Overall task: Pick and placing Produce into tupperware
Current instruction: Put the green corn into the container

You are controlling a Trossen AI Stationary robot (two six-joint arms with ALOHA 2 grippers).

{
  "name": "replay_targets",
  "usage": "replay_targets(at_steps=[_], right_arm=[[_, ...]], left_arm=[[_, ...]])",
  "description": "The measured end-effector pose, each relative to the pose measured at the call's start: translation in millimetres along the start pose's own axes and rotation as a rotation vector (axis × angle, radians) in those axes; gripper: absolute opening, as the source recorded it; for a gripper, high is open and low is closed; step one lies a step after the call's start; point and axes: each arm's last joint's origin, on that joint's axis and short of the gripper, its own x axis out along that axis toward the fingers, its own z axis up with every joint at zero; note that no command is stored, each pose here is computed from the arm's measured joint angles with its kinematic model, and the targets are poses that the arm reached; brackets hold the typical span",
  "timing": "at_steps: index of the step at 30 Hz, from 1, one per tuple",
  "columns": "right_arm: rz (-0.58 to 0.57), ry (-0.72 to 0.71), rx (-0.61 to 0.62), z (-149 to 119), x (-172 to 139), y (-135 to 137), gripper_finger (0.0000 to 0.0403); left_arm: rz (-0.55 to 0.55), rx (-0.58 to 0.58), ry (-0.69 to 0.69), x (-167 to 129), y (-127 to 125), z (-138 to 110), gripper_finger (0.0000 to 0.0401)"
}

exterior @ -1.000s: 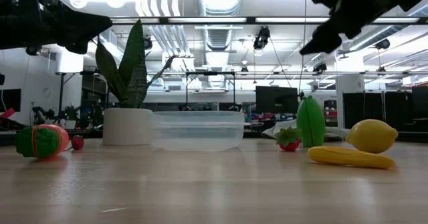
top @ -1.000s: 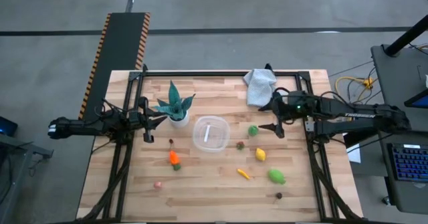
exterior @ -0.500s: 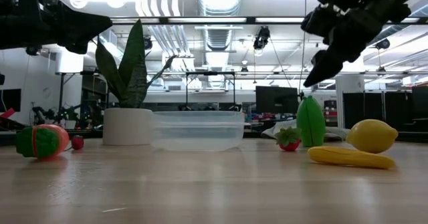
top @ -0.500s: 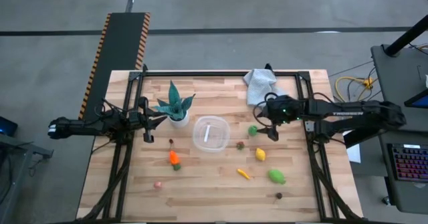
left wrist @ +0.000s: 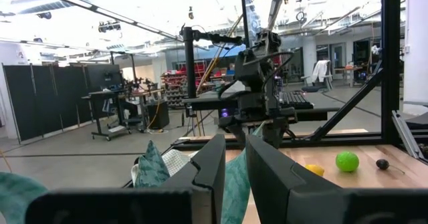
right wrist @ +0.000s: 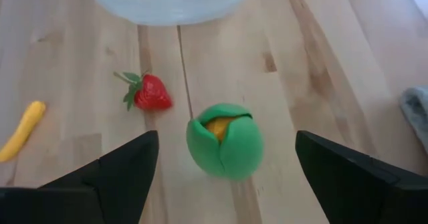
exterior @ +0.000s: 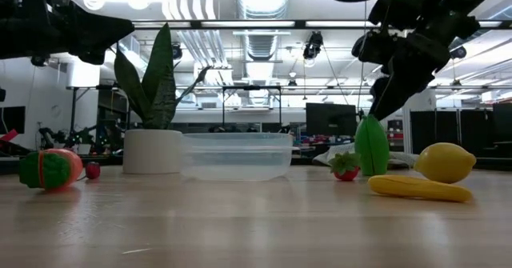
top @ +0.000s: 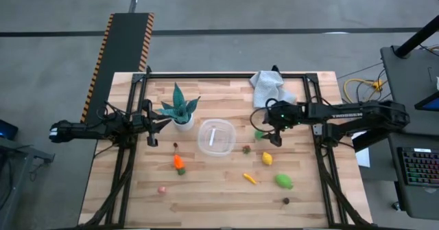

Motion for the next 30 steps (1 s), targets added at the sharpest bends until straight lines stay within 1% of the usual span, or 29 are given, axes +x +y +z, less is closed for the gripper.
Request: replay_targets(at_steps=[10, 16, 19, 24, 30], right_arm=[[-0.005, 0.071, 0.01, -2.9, 22.1, -3.1, 0.0341], [-0.003, 0.07, 0.016, -1.8, 32.8, -4.4, 0.0341], [-0.006, 0.094, 0.019, -3.9, 38.1, -5.2, 0.0341], [-0.011, 0.135, 0.047, -7.6, 46.9, -6.7, 0.0342], [-0.008, 0.128, 0.051, -7.1, 55.6, -7.8, 0.0336]], left_arm=[[0.0, 0.0, 0.0, 0.0, 0.0, 0.0, 0.0048], [0.0, 0.0, 0.0, 0.0, 0.0, 0.1, 0.0048], [0.0, 0.0, 0.0, 0.0, 0.0, 0.0, 0.0048], [0.0, 0.0, 0.0, 0.0, 0.0, 0.1, 0.0048], [0.0, 0.0, 0.0, 0.0, 0.0, 0.0, 0.0048]])
